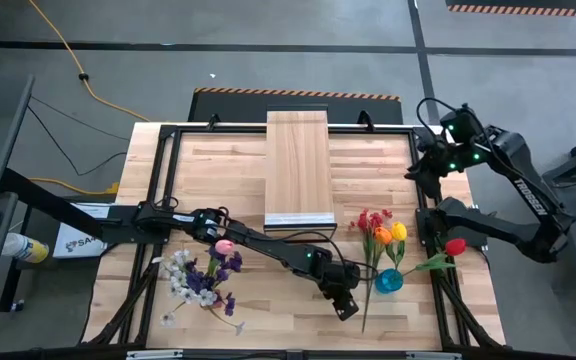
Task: Pick and place flowers into a vace then onto a shelf
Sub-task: Put the red flowers into the blue vase
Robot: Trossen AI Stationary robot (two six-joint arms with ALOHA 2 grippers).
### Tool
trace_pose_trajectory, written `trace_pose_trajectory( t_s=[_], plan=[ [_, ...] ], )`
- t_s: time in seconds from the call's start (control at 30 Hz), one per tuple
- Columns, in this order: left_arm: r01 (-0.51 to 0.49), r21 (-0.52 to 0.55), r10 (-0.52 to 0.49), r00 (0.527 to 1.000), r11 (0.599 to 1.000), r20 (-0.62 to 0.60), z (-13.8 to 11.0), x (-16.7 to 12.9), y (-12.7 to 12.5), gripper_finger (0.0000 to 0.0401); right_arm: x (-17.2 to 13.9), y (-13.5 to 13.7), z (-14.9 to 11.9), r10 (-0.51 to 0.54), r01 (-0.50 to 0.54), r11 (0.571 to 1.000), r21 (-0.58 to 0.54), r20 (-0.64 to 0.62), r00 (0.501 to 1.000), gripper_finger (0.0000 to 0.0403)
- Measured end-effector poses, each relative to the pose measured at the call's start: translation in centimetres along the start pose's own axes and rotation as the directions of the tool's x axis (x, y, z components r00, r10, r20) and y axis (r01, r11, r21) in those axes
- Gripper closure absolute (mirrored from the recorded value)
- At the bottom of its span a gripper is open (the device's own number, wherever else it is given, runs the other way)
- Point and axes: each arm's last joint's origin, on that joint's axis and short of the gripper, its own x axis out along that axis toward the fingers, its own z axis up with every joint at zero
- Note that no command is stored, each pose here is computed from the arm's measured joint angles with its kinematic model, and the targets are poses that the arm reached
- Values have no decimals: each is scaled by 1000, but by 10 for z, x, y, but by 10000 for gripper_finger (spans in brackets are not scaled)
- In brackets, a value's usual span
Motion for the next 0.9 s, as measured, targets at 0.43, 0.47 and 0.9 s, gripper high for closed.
trace_pose_trajectory(
  t_s=[0.43, 0.47, 0.9],
  plan=[
    [-17, -8, 17, 1000, 1000, 21, 1, 0, 0, 268, 52, -10, -41, 6, 1, 1000, 25, -302, 953, 289],
    [-17, -8, 17, 1000, 1000, 21, 1, 0, 0, 268, 58, -12, -45, 7, 5, 999, 38, -317, 948, 289],
    [-18, -25, 18, 1000, 1000, 23, 1, -1, 0, 268, 69, -12, -41, 34, -23, 999, 36, -366, 930, 289]
  ],
)
